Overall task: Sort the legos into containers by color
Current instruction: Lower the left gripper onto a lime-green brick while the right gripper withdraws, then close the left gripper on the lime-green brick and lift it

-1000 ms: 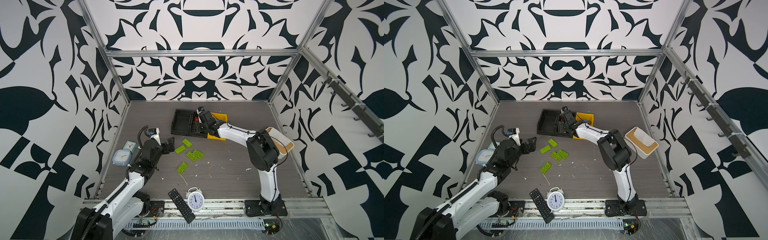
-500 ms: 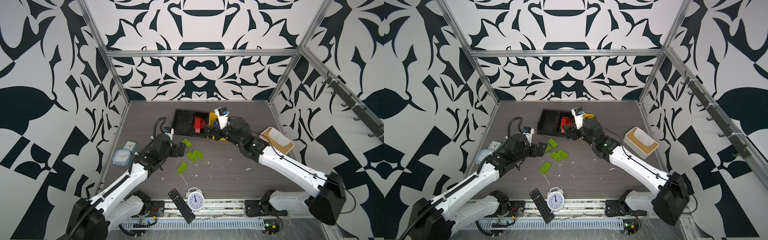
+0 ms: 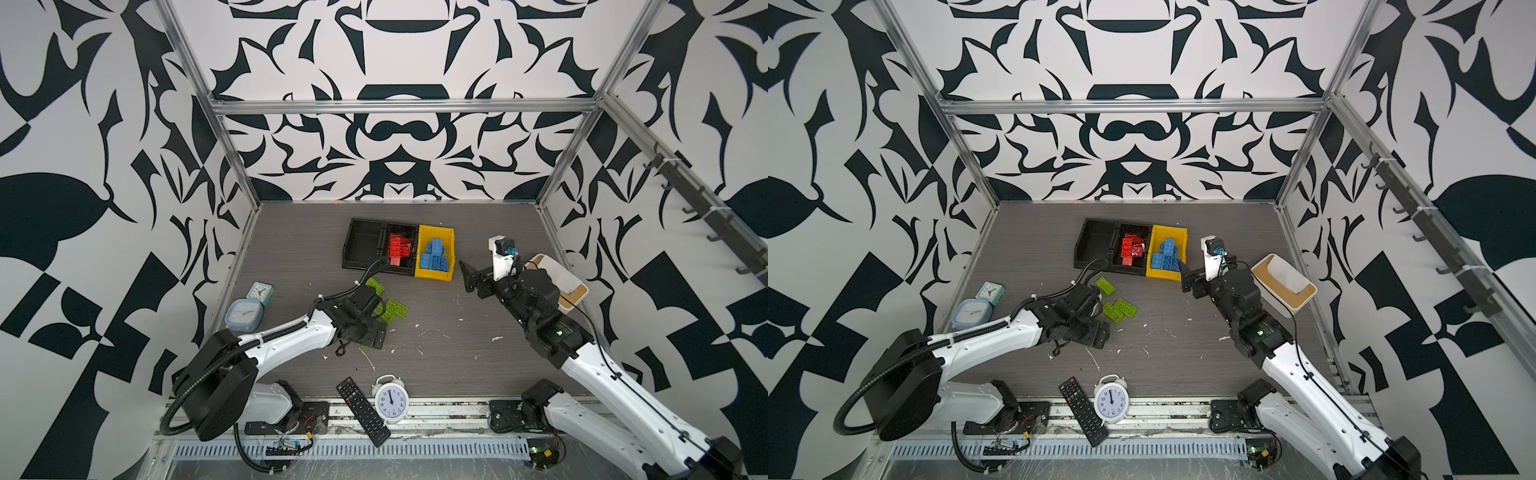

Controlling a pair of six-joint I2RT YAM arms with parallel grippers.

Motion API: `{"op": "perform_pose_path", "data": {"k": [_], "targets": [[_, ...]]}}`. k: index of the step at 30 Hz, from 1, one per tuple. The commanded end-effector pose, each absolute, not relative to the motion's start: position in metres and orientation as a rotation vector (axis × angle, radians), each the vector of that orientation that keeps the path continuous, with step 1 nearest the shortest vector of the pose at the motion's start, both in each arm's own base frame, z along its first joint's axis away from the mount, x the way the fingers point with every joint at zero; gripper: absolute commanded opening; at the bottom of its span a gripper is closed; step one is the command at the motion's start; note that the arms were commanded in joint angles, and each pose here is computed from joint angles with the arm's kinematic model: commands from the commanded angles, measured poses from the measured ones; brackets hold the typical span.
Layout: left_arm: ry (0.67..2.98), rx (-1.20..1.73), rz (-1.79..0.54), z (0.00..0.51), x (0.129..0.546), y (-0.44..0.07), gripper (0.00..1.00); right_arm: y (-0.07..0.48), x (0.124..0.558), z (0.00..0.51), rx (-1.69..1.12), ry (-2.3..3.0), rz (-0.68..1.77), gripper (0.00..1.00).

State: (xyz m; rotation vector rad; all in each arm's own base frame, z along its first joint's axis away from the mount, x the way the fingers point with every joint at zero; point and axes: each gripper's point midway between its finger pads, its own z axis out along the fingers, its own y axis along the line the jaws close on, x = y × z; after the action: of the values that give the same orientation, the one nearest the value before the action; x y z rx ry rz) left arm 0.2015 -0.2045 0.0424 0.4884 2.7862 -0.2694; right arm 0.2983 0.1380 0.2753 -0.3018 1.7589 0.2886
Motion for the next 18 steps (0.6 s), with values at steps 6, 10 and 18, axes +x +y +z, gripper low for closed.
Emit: {"op": "perform_pose_path", "data": {"k": [6,10,18], "targets": [[2.863,0.481,-0.14,0.03,0.202,-0.196,0.87,0.137,0.301,0.276,-0.273,1.743,0.299,0.94],[2.882,0.471,-0.125,0.025,0.201,-0.195,0.79,0.138,0.301,0.271,-0.278,1.759,0.305,0.93],[2.882,0.445,-0.123,0.024,0.201,-0.193,0.65,0.143,0.302,0.267,-0.291,1.775,0.325,0.91]]}}
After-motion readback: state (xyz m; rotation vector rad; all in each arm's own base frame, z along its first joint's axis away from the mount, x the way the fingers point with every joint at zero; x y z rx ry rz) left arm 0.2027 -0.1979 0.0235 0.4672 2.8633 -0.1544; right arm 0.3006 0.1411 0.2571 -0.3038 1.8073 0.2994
